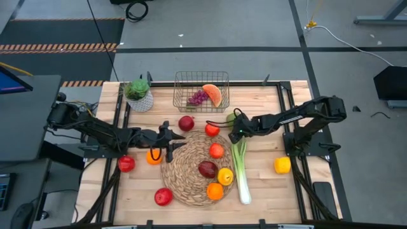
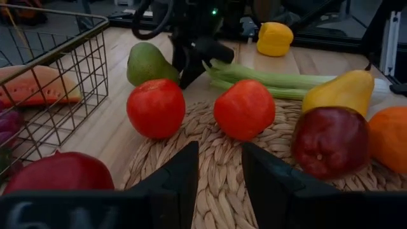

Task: Build produce basket
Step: Put the green pear into the wire basket

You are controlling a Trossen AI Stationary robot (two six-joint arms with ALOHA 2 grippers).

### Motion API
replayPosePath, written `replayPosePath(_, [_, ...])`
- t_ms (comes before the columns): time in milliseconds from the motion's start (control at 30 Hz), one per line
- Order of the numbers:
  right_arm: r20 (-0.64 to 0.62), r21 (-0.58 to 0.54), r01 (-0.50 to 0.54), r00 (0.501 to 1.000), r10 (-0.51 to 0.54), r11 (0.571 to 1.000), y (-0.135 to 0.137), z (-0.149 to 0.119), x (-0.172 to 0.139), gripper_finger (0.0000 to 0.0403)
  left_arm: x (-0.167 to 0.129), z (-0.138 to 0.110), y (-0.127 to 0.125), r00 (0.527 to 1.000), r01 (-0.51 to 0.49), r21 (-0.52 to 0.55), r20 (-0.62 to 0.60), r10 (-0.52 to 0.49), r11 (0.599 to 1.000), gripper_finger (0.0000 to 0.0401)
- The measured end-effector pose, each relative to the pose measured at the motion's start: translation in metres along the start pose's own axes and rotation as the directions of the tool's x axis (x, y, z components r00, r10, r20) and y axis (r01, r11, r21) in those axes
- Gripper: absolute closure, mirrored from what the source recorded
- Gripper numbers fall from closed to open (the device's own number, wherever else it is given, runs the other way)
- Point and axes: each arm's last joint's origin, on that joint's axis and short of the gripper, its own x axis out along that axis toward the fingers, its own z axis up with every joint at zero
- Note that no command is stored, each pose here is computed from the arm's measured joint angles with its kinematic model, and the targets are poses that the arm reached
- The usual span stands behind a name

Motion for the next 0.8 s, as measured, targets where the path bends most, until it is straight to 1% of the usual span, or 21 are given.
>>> replayPosePath(133, [0.0,-0.055,0.031,1.0,-0.031,0.998,0.005,0.006,-0.001,0.0184,0.0,0.0,-0.001,1.0,0.005,0.001,0.0,-0.005,1.0,0.0275])
replayPosePath(267, [-0.012,-0.1,0.053,0.998,-0.054,0.994,0.007,0.009,-0.003,0.0217,0.0,0.0,-0.001,1.0,0.005,0.002,-0.001,-0.005,1.0,0.0276])
replayPosePath(367, [-0.018,-0.124,0.068,0.997,-0.071,0.99,0.006,0.008,-0.004,0.0259,0.0,0.0,-0.001,1.0,0.004,0.002,-0.001,-0.004,1.0,0.0276])
replayPosePath(500, [-0.028,-0.135,0.089,0.995,-0.094,0.987,0.004,0.007,-0.004,0.0334,0.0,0.0,-0.001,1.0,0.004,0.002,-0.002,-0.004,1.0,0.0275])
replayPosePath(567, [-0.034,-0.161,0.091,0.995,-0.097,0.983,0.004,0.007,-0.004,0.0376,0.0,0.0,-0.001,1.0,0.004,0.002,-0.002,-0.004,1.0,0.0276])
replayPosePath(600, [-0.036,-0.172,0.085,0.995,-0.092,0.981,0.004,0.007,-0.005,0.0386,0.0,0.0,-0.001,1.0,0.004,0.002,-0.003,-0.004,1.0,0.0276])
replayPosePath(800, [-0.072,-0.203,0.032,0.996,-0.048,0.979,0.002,0.007,-0.016,0.0383,0.0,0.0,-0.001,1.0,0.004,0.001,-0.003,-0.004,1.0,0.0276])
